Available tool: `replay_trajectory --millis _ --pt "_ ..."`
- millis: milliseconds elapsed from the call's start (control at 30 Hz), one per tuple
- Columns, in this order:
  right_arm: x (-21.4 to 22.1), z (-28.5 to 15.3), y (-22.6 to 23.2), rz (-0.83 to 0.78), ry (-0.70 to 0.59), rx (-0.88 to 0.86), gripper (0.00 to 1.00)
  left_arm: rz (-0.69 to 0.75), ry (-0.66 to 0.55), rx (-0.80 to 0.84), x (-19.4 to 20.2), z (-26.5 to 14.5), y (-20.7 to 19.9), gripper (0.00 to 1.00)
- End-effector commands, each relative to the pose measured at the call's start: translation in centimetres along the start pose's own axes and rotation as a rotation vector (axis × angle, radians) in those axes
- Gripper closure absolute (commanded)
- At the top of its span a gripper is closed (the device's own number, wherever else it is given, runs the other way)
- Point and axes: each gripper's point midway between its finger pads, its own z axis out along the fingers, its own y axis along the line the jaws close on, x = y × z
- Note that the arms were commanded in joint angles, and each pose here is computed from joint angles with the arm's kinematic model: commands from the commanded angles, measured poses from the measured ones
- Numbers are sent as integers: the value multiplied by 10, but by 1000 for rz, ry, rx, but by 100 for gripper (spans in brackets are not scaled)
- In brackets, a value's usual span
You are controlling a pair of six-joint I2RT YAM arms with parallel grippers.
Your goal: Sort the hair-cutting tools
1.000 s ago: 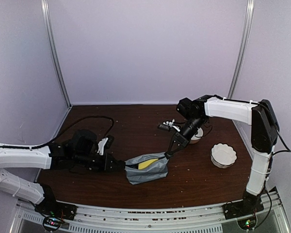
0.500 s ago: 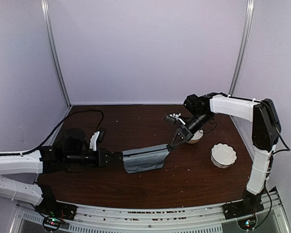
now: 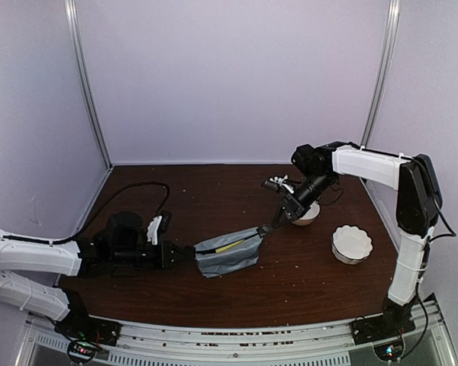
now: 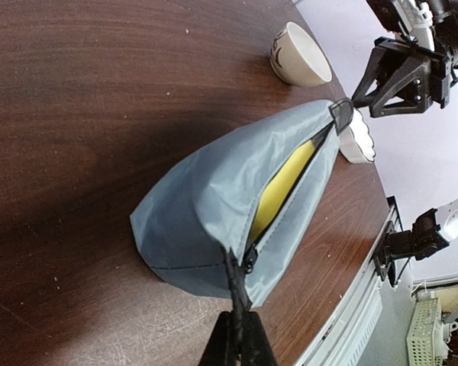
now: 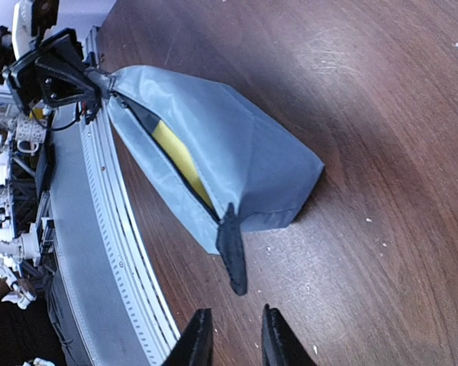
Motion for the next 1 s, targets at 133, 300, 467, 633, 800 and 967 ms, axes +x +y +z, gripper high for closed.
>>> replay_trajectory --millis 133,300,467,633,800,967 --pt "-67 -99 23 -197 -269 362 52 14 -67 30 -15 -5 -8 86" --pt "-103 -178 0 -152 -545 741 0 16 -81 16 -19 -7 -9 71" --pt "-118 -187 -16 -119 -646 697 0 23 -87 28 -27 -6 -16 71" --pt "-127 -157 0 -159 -598 663 13 8 -82 19 -27 -1 -14 73" --pt "-126 -96 42 -201 -496 421 30 -1 -69 26 -26 5 -15 75" --pt "-101 -17 61 -187 -315 247 41 -25 -46 10 -23 12 -10 75"
